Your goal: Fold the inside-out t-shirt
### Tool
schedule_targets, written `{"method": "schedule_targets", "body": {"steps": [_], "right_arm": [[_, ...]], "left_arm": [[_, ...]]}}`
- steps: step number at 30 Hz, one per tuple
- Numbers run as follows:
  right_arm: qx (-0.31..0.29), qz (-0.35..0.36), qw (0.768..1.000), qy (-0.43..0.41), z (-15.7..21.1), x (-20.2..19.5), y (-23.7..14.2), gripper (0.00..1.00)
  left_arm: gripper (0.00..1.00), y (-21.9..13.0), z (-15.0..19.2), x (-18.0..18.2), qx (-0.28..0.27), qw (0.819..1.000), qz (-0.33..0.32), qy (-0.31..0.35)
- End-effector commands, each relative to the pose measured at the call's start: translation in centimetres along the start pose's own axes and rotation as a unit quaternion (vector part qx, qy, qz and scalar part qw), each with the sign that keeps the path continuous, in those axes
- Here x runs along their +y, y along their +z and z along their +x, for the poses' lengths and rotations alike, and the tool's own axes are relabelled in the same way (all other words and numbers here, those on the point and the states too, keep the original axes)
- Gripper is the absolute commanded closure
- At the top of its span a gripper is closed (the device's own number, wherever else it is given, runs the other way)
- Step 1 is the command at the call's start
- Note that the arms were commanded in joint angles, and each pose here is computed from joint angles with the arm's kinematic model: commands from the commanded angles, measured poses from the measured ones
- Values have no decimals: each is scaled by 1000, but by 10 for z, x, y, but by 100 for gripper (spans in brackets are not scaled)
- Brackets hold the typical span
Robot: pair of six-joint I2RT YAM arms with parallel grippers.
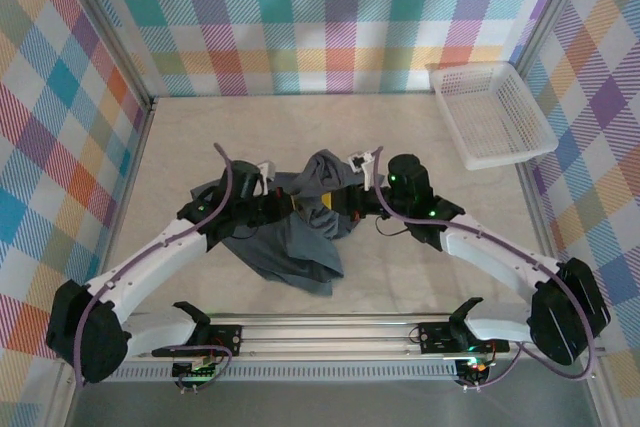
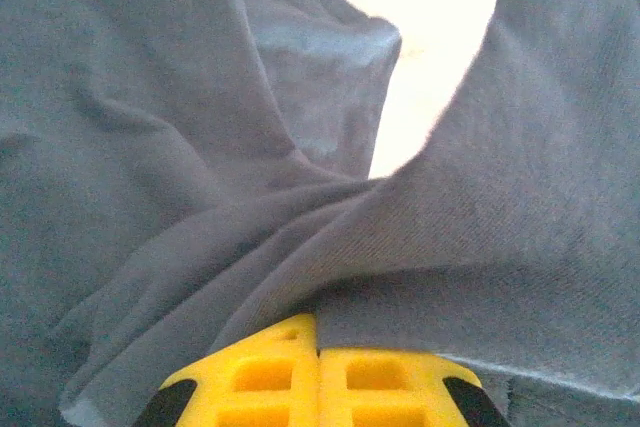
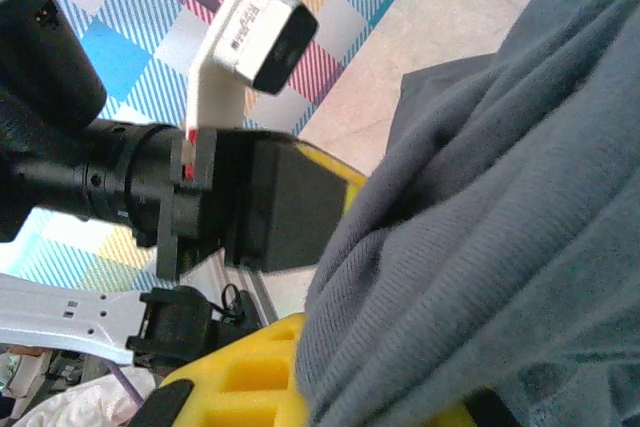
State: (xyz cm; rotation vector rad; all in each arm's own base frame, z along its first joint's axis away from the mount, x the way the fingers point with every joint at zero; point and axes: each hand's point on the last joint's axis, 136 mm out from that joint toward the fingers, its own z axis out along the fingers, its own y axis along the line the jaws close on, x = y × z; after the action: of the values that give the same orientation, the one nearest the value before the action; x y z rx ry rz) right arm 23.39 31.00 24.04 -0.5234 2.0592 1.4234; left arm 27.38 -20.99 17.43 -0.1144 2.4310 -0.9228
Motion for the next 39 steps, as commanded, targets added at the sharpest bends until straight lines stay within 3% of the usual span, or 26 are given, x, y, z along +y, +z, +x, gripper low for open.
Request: {"method": "schedule_targets", "body": {"steps": [1,3,5,6,7,9,15,16,19,22,25,27,30,36,37,39], "right_arm": [[-18,-58,998,-14,-5,25,-13,100],[-16,-67,998,-7,-3,27,-14,100],[-19,-56,998,5,-2,22,-15,85],[-20,-53,998,8,-2,20,-15,84],[-24,-50,998,7,-2,19,-15,85],[-26,-49,998,8,-2,17,-15,99],[-12,-98,995,-7,-2,30,-10,100],[-17,-110,994,-17,-3,36,-12,100],[-15,-117,992,-38,5,39,-18,100],[20,-88,996,-29,26,23,-17,100],[51,-91,995,-11,44,17,-16,100],[60,-97,993,-6,48,17,-15,100],[72,-107,992,-7,49,20,-11,100],[88,-124,988,-15,48,31,-2,99],[89,-125,988,-16,47,32,-1,99],[78,-111,991,-19,44,29,-1,100]], "left_arm": [[100,0,7,34,-2,998,-29,-52],[100,1,15,49,4,997,-53,-52],[100,1,22,69,5,995,-81,-60],[100,0,24,78,2,994,-89,-70],[100,-2,24,84,1,993,-89,-79],[100,-3,23,84,-2,993,-76,-88],[100,-3,22,81,2,994,-71,-83],[95,-3,26,90,5,992,-92,-84],[59,-4,37,109,27,987,-137,-79],[46,-23,21,86,1,993,-110,-47],[43,-54,-3,49,-42,996,-64,-36],[42,-62,-9,22,-41,998,-24,-45],[39,-49,3,-6,15,998,7,-59],[25,2,25,-21,104,994,-18,-37],[26,13,30,-20,116,992,-22,-35],[40,32,38,-13,135,990,-29,-38]]}}
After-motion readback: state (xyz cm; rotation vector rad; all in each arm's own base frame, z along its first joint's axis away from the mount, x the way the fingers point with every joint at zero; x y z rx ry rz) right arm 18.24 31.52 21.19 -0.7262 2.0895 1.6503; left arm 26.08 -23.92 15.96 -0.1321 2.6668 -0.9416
